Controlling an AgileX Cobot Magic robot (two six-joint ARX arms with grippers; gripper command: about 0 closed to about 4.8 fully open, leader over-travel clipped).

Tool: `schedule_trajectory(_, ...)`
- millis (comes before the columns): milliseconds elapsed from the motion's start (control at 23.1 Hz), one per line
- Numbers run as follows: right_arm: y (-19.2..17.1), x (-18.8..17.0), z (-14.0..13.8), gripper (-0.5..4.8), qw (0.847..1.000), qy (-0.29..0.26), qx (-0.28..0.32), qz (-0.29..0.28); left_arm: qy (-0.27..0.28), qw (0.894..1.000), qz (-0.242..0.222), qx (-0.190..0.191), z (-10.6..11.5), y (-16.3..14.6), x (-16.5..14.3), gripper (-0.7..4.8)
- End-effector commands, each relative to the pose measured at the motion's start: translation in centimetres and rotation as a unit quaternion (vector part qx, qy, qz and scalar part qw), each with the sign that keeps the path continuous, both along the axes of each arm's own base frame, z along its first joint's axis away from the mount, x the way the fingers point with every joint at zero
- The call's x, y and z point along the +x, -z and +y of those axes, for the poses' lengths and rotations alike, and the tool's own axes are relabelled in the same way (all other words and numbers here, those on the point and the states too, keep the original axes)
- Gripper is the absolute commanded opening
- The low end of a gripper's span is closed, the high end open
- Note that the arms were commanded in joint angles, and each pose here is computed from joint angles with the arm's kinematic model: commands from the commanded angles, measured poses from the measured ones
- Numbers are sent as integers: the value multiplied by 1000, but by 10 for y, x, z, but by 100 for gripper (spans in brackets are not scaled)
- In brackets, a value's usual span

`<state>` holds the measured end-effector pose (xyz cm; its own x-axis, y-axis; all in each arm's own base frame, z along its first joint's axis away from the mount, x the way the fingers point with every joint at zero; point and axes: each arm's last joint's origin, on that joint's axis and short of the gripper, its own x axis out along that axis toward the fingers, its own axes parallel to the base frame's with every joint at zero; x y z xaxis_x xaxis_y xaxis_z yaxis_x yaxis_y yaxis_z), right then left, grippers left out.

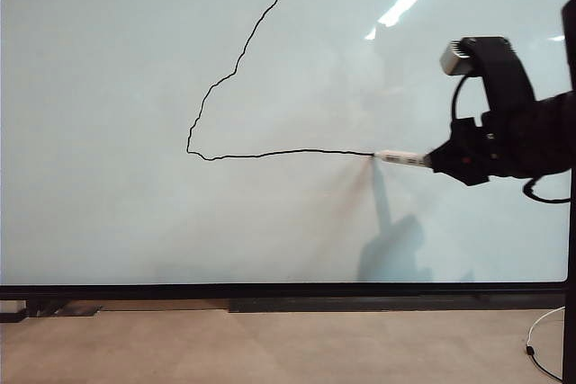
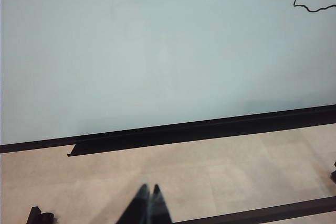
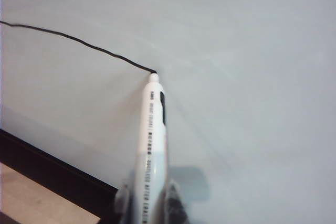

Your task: Pick up the pen on the shelf to the right of the whiteboard and draw a triangle.

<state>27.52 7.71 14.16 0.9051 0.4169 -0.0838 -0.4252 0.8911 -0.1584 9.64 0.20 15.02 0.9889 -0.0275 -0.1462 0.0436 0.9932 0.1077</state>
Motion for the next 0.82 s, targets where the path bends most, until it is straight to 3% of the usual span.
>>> schedule_trajectory(43,-6,-1,-10,-6,998,47,11,-29,2,1000,-6,0,0,-2,0,-5)
schedule_trajectory(822,0,-9,-25,-5,997,71,13,-27,2,1000,-6,0,0,-2,0,-5)
